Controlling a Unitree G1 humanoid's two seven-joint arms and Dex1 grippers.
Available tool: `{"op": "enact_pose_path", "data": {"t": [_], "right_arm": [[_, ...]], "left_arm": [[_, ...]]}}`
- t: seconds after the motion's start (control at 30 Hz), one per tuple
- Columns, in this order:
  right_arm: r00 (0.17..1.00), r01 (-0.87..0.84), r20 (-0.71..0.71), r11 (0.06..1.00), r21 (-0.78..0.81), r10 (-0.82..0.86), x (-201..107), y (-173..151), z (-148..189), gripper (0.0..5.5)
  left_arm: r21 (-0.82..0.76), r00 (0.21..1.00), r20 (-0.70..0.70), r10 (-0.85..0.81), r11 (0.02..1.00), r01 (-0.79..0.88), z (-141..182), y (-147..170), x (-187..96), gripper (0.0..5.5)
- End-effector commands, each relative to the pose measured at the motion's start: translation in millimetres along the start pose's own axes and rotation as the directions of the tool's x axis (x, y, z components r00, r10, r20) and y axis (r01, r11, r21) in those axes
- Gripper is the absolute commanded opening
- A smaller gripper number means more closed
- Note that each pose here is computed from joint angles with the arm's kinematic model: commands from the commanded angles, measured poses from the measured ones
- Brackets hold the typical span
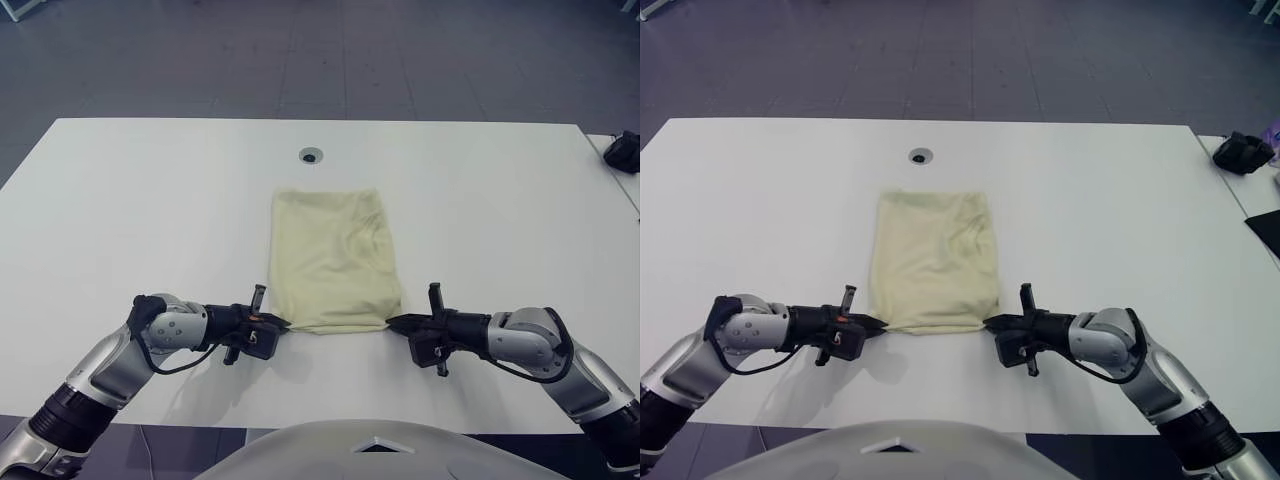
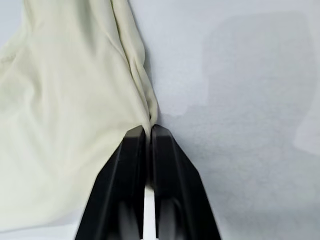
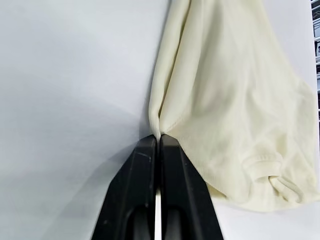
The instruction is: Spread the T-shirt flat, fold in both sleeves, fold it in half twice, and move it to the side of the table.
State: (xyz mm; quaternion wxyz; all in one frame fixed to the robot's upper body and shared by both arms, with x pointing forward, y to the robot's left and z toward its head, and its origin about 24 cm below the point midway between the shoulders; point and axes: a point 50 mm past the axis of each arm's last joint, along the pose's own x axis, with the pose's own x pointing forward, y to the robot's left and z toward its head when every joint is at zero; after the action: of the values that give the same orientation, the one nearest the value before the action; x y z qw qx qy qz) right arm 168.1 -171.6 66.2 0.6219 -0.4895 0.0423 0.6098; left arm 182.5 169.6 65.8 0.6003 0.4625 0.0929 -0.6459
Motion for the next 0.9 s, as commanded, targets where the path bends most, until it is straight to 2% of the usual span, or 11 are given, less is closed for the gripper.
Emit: {"op": "enact_pose_path", "data": {"t": [0.03, 0.23, 0.47, 0.63, 0.9], "right_arm": [[0.997, -0.077, 0.032, 0.992, 0.105, 0.074, -14.5, -0.4, 8.1, 0.0], [0.954, -0.299, 0.129, 0.874, 0.382, 0.27, -29.1, 17.4, 15.4, 0.0], [0.862, -0.506, 0.304, 0.677, 0.534, 0.405, -41.6, 28.2, 39.9, 0.0], [0.854, -0.52, 0.372, 0.608, 0.6, 0.363, -51.8, 16.2, 44.9, 0.0], [0.886, -0.444, 0.436, 0.568, 0.693, 0.16, -80.9, -40.2, 16.0, 0.0]], "left_arm": [[-0.086, 0.991, 0.003, -0.132, 0.988, 0.132, 3.4, -9.9, -7.7, 0.03], [-0.249, 0.965, 0.135, -0.226, 0.935, 0.254, 25.7, -10.9, -19.8, 0.02], [-0.399, 0.911, 0.284, -0.298, 0.828, 0.395, 37.1, -15.9, -30.5, 0.02], [-0.489, 0.87, 0.388, -0.304, 0.732, 0.474, 40.7, -17.5, -39.2, 0.02], [-0.534, 0.889, 0.437, -0.139, 0.754, 0.381, 31.6, 45.6, -49.8, 0.02]]}}
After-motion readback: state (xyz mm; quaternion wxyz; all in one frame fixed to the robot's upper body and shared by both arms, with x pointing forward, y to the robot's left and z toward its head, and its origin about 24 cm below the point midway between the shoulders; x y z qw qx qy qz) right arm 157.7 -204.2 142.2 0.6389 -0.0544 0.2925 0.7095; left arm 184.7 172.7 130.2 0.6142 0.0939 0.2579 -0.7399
